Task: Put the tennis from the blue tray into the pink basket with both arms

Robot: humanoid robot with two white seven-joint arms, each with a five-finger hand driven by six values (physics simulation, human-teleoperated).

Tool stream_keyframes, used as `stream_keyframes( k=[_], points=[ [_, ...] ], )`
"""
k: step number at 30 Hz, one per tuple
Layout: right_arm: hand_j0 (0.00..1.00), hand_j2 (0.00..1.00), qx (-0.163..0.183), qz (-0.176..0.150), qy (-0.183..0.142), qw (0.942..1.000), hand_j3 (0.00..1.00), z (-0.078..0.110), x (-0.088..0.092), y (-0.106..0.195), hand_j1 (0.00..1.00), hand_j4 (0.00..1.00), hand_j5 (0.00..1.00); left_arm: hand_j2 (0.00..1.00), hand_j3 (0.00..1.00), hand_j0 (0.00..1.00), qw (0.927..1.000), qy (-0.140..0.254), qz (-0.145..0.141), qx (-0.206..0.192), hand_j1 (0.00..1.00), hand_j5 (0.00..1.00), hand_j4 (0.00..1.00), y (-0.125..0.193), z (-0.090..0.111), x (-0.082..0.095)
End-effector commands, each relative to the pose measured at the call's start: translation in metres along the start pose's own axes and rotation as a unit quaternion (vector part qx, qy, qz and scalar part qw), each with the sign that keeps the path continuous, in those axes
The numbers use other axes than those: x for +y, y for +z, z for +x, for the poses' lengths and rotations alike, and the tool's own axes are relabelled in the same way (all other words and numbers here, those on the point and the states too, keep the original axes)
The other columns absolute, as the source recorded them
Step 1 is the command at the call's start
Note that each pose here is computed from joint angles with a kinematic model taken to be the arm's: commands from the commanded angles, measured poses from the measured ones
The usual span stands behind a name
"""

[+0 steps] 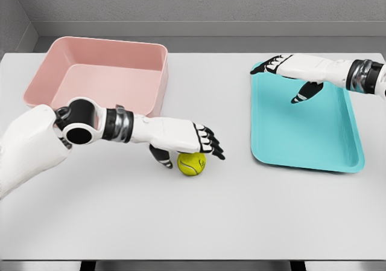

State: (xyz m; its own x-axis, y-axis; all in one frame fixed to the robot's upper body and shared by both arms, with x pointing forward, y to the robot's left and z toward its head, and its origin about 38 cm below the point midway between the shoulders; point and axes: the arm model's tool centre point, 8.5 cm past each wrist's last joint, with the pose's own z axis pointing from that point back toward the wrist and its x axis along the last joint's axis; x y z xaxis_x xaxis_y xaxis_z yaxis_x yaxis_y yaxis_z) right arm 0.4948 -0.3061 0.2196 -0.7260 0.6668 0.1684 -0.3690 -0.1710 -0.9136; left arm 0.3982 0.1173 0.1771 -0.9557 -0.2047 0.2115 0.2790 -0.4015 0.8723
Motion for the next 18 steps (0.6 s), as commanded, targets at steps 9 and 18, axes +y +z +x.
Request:
stream_keyframes(
  k=[9,18],
  points=[
    [1.00,1.00,-0.001,-0.003,-0.003,1.0000,1.00,0.000,0.000,0.000,1.00,1.00,1.00,1.00,1.00,1.00,0.9999,0.009,0.001,0.003,1.00,1.00,1.00,-0.001,-0.003,-0.003],
    [1.00,1.00,-0.001,-0.002,-0.003,1.0000,1.00,0.001,0.000,-0.001,1.00,1.00,1.00,1.00,1.00,1.00,0.9998,0.017,-0.007,0.008,1.00,1.00,1.00,-0.003,-0.005,-0.013]
  ],
)
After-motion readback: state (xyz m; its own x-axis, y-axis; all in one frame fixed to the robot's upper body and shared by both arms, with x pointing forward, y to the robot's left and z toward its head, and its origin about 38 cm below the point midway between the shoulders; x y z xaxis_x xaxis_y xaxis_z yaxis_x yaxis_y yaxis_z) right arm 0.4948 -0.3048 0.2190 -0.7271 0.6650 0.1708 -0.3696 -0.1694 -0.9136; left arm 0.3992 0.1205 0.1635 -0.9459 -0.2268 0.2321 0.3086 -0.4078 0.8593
